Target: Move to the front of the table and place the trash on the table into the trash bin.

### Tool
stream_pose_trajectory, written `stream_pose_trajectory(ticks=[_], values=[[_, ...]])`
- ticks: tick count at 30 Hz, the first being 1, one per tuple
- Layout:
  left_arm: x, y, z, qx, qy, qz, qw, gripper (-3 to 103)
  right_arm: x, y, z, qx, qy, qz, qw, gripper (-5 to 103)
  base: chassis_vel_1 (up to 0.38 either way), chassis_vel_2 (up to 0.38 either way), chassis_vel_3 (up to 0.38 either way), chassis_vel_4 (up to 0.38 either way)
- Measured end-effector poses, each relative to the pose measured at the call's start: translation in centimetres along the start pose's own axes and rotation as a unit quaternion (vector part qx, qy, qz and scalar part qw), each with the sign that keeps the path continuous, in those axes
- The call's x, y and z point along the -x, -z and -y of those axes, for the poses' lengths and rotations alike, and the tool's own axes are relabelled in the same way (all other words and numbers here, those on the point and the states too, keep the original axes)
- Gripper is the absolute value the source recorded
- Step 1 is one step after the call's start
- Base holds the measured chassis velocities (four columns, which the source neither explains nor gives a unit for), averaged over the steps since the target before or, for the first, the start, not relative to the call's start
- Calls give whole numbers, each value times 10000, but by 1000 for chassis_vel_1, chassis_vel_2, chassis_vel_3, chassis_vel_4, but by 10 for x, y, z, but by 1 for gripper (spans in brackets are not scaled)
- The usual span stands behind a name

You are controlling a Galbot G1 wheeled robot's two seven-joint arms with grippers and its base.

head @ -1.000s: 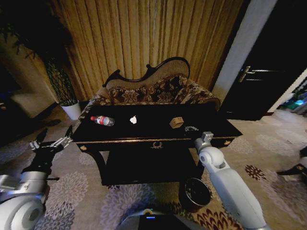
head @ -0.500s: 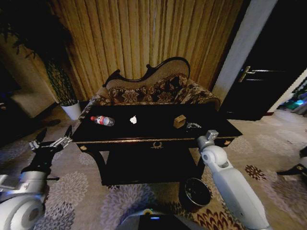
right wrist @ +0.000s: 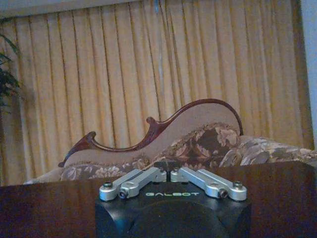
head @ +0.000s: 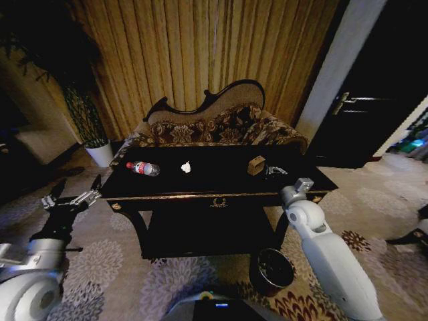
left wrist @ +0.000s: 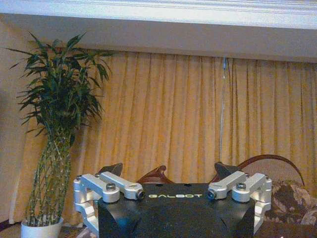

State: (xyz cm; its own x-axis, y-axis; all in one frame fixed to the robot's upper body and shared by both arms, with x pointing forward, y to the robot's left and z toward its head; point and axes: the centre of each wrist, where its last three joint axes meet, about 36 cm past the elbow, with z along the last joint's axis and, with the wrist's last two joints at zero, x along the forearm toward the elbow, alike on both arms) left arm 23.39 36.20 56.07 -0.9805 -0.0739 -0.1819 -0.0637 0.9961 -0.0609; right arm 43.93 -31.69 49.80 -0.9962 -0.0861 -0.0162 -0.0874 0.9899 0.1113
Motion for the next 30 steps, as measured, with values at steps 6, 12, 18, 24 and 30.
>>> stream_pose_trajectory(ticks=[6, 12, 18, 24, 30], values=[[1, 0, 0, -8, -11, 7, 10000, 100, 1, 13, 1, -34, -65, 184, 9998, 0, 0, 0, 0, 0], [1, -1, -1, -11, 0, -9, 10000, 100, -3, 17, 7, -167, -225, 207, 9994, 0, 0, 0, 0, 0], [3, -1, -2, 3, -13, -2, 10000, 100, -7, 22, 15, -309, -294, 238, 9988, 0, 0, 0, 0, 0], [3, -1, -2, 9, -13, -3, 10000, 100, -10, 22, 20, -355, -345, 253, 9985, 0, 0, 0, 0, 0], [3, -1, -3, 10, -12, -8, 10000, 100, -12, 20, 20, -359, -336, 236, 9985, 0, 0, 0, 0, 0]])
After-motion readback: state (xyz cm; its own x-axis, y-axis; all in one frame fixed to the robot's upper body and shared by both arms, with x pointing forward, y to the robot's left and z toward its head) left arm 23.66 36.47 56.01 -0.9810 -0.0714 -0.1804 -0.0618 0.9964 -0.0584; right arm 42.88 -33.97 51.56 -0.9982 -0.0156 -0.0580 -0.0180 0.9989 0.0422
